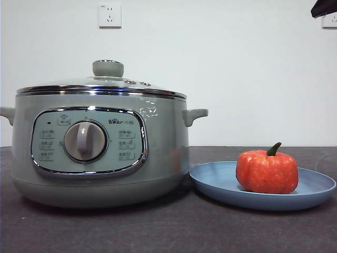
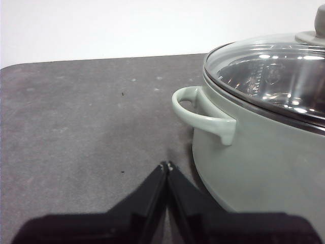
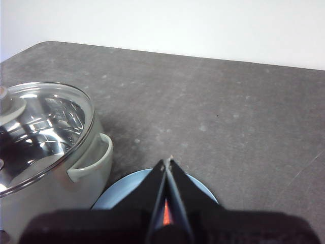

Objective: Take the pumpkin out from the steamer,put the pumpkin in the blue plate,close the lid

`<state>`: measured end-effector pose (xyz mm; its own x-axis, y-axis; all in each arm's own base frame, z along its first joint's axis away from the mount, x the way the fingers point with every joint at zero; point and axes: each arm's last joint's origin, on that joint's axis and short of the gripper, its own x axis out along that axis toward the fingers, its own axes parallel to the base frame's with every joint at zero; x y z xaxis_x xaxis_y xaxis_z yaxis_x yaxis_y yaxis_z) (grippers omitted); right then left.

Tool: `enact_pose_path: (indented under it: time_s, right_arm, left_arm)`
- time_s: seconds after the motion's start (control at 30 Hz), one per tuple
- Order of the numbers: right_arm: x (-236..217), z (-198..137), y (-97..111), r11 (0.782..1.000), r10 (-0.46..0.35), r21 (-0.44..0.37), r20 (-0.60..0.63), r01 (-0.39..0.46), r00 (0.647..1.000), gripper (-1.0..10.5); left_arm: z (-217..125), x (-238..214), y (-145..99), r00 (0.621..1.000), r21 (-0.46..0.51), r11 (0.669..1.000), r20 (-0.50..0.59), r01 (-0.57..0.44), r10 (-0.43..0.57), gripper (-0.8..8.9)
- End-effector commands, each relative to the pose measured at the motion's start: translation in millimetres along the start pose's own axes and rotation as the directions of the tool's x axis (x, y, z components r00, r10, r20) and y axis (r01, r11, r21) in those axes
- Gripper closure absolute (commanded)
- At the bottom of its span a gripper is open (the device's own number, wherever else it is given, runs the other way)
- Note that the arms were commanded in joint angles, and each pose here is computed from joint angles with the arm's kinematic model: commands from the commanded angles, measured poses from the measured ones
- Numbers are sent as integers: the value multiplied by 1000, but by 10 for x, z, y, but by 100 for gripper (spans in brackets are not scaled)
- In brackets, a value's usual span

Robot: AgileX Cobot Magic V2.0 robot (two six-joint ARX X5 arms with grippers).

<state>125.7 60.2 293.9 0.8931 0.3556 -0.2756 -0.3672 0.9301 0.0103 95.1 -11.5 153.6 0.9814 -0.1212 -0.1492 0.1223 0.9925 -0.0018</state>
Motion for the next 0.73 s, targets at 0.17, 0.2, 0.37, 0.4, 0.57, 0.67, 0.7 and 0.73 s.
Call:
enact_pose_path:
  time_s: [0.17, 0.2, 0.37, 0.4, 0.57, 0.67, 0.7, 0.73]
  right_arm:
    - [-85, -39, -12, 999, -8, -36, -16, 7, 1000, 963]
    - [-132, -50, -38, 998, -23, -58, -12, 22, 1000, 963]
    - [-288, -224, -205, 992, -95, -79, 39, 98, 995, 963]
    - [-308, -297, -238, 993, -92, -67, 52, 95, 994, 963]
    - [-344, -684, -353, 984, -166, -44, 97, 171, 981, 963]
    - [-303, -875, -387, 976, -204, -53, 133, 213, 970, 963]
    - [-283, -943, -395, 973, -213, -54, 146, 223, 966, 963]
    - [-268, -989, -400, 972, -219, -54, 156, 229, 963, 963]
  left_arm:
    - [-49, 14, 3, 1000, -7, 1000, -12, -3, 3, 817]
    - [-49, 14, 3, 1000, -7, 1000, -12, -3, 3, 817]
    - [-52, 14, 3, 1000, -7, 1000, -16, -4, 4, 817]
    - [-52, 14, 3, 1000, -7, 1000, -15, -4, 4, 817]
    - [-53, 14, 3, 1000, -7, 1000, -16, -4, 4, 817]
    - [-52, 14, 3, 1000, -7, 1000, -16, -3, 3, 817]
    - [-52, 14, 3, 1000, -7, 1000, -16, -4, 4, 817]
    - [-52, 14, 3, 1000, -7, 1000, -16, -4, 3, 817]
